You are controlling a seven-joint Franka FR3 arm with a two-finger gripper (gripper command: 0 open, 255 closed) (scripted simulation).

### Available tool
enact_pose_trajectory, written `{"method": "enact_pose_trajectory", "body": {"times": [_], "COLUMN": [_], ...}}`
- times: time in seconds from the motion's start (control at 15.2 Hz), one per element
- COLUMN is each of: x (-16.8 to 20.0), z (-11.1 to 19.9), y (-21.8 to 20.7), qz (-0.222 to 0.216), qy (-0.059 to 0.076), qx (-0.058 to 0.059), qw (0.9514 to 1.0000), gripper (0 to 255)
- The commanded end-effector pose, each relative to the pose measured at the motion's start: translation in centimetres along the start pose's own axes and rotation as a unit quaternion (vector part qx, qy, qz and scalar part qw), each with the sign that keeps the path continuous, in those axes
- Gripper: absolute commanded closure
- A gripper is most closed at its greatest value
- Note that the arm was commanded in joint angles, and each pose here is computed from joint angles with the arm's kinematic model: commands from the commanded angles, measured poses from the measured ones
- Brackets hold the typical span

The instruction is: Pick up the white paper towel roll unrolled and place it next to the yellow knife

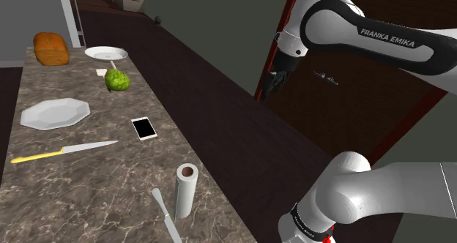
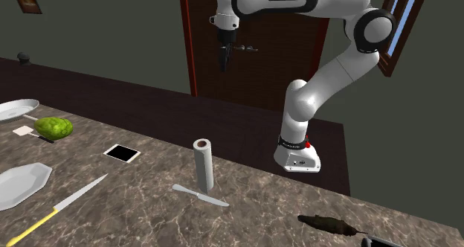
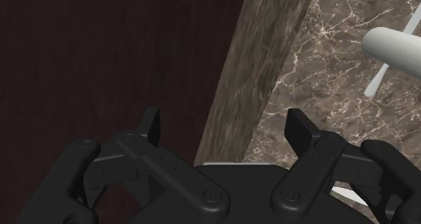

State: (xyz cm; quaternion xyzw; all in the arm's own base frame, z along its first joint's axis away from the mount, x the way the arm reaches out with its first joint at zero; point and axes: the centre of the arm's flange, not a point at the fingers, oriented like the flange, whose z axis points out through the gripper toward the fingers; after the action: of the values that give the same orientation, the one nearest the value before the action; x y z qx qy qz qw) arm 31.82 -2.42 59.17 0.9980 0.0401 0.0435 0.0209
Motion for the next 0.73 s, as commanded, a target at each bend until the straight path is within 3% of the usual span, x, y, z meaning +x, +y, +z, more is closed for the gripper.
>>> {"method": "enact_pose_trajectory", "body": {"times": [0.0, 0.66], "x": [0.0, -0.5], "z": [0.0, 4.6], "y": [0.0, -12.0], "qz": [0.000, 0.041], "qy": [0.000, -0.020], "qx": [0.000, 0.011], "qw": [1.0000, 0.9989], "gripper": [0, 0]}}
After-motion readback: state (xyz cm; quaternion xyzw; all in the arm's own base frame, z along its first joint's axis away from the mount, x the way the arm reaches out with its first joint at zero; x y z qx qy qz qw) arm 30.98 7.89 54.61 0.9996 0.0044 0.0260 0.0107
